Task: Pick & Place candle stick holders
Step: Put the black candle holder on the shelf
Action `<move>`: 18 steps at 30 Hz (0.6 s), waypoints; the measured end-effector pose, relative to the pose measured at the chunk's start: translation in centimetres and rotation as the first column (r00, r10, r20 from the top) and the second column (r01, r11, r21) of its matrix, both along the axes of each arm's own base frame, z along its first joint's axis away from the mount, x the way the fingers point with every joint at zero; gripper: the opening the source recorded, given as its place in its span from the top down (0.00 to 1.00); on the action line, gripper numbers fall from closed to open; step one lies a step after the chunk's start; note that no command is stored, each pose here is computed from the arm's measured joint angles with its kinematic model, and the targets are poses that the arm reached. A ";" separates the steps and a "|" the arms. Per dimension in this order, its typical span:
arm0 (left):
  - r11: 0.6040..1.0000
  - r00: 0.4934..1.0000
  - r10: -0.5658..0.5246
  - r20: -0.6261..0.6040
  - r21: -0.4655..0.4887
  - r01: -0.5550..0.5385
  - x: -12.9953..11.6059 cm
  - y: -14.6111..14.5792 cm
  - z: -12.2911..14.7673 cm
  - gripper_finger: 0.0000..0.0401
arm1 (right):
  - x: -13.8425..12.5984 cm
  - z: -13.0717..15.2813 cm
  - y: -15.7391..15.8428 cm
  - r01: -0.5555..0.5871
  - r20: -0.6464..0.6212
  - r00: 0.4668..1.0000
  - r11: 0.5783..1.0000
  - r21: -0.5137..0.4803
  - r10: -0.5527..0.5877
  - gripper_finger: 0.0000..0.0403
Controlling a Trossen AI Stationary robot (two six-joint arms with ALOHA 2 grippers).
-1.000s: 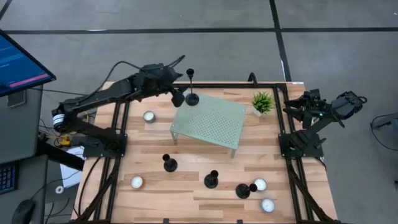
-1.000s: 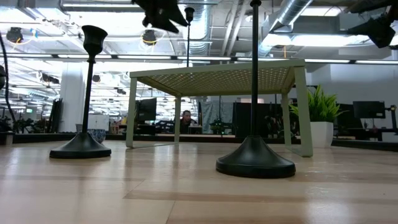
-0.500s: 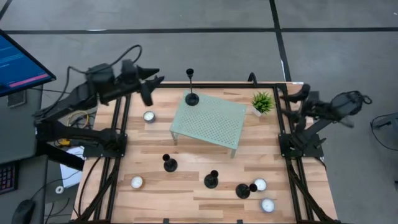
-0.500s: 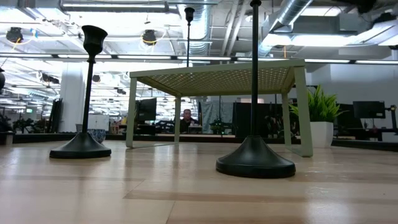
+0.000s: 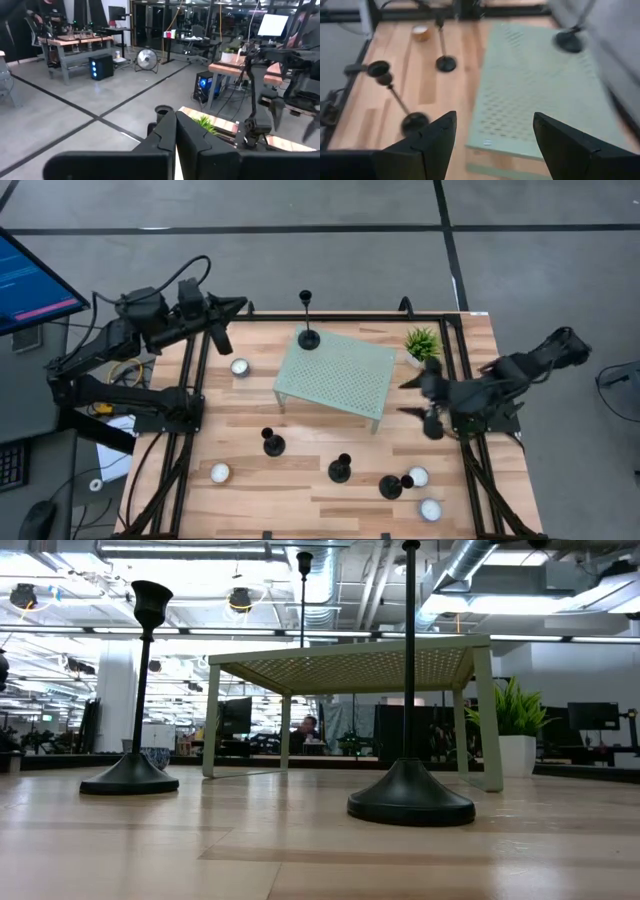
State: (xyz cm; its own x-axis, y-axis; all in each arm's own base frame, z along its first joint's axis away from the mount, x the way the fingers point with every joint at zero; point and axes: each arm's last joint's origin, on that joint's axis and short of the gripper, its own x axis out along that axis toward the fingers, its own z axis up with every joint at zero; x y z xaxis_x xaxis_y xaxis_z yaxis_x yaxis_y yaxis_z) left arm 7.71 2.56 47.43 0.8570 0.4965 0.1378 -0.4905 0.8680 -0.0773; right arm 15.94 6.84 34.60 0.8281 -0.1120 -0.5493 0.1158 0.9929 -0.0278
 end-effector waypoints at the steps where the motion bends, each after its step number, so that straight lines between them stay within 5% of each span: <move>1: 1.000 1.000 0.000 -0.001 0.001 0.000 0.0 0.0 0.0 0.99 | 0.8 0.0 0.1 -0.014 -0.014 1.000 1.000 0.023 0.014 0.37; 8: 1.000 1.000 0.000 0.006 0.004 0.000 -0.3 -0.1 0.0 0.99 | 6.2 -2.2 0.1 -0.140 -0.189 0.968 0.981 0.132 0.164 0.37; 18: 1.000 0.999 0.000 0.037 0.012 -0.001 -1.7 -0.4 0.2 0.99 | 11.7 -4.4 1.5 -0.311 -0.245 0.906 0.935 0.169 0.346 0.37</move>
